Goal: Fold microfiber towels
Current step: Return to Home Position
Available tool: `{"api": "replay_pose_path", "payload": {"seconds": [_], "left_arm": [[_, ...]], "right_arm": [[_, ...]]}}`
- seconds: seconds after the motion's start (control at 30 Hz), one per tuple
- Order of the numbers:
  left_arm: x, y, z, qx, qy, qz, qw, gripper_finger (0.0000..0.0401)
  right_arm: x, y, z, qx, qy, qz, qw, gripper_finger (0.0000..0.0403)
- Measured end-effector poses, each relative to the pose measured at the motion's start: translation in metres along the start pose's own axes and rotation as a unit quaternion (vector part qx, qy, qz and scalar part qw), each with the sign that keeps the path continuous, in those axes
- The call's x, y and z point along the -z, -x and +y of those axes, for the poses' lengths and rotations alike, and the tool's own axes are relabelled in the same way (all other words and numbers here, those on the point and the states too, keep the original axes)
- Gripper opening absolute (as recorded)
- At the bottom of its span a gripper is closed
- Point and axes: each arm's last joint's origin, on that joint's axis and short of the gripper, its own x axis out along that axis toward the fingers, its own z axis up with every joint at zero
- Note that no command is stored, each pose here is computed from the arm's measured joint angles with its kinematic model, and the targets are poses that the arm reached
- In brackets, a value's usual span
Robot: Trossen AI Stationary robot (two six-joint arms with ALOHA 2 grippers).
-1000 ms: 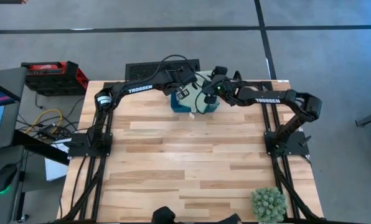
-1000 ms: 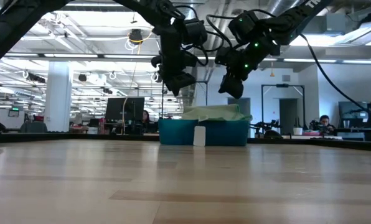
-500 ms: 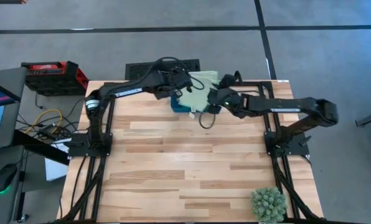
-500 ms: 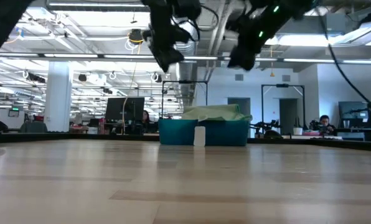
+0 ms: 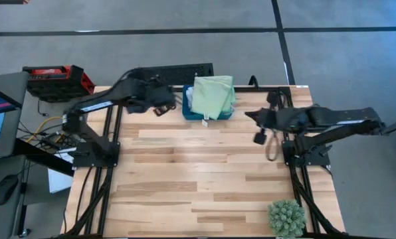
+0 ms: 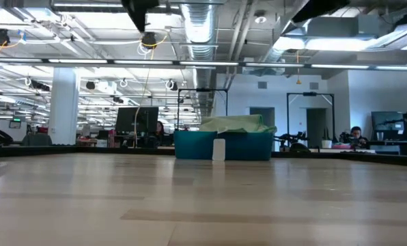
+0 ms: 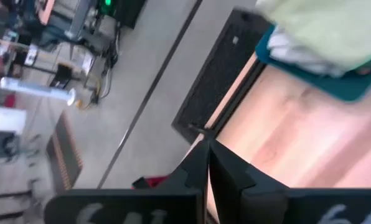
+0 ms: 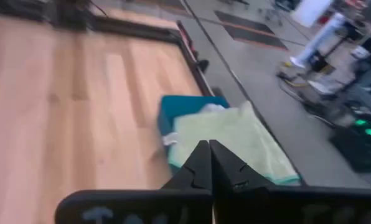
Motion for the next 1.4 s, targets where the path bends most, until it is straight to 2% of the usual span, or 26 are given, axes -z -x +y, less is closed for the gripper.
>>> {"api": "replay_pose_path", "payload": {"seconds": [0.2,0.4,0.53,0.67,0.77,0.9,1.17,1.4], "left_arm": [[0.036,0.048,0.007,0.032,0.021,-0.083,0.996,0.0001],[0.092,0.05,-0.01,0.107,0.037,-0.154,0.982,0.0],[0.127,0.04,-0.026,0.203,0.044,-0.212,0.955,0.0],[0.155,0.028,-0.039,0.296,0.051,-0.281,0.912,0.0],[0.173,0.016,-0.046,0.339,0.056,-0.325,0.881,0.0],[0.196,-0.002,-0.051,0.356,0.067,-0.362,0.859,0.0],[0.241,-0.038,-0.059,0.368,0.11,-0.397,0.833,0.0],[0.27,-0.061,-0.065,0.376,0.146,-0.432,0.807,0.0]], "right_arm": [[0.017,0.045,-0.006,-0.055,-0.054,-0.027,0.997,0.001],[0.046,0.065,-0.001,-0.125,-0.093,-0.077,0.985,0.0009],[0.069,0.063,0.01,-0.166,-0.103,-0.103,0.975,0.0004],[0.087,0.056,0.026,-0.204,-0.121,-0.147,0.96,0.0011],[0.1,0.05,0.038,-0.229,-0.126,-0.169,0.95,0.0013],[0.114,0.043,0.051,-0.244,-0.135,-0.188,0.942,0.0009],[0.136,0.028,0.066,-0.246,-0.153,-0.21,0.934,0.0013],[0.154,0.015,0.078,-0.244,-0.17,-0.229,0.927,0.001]]}}
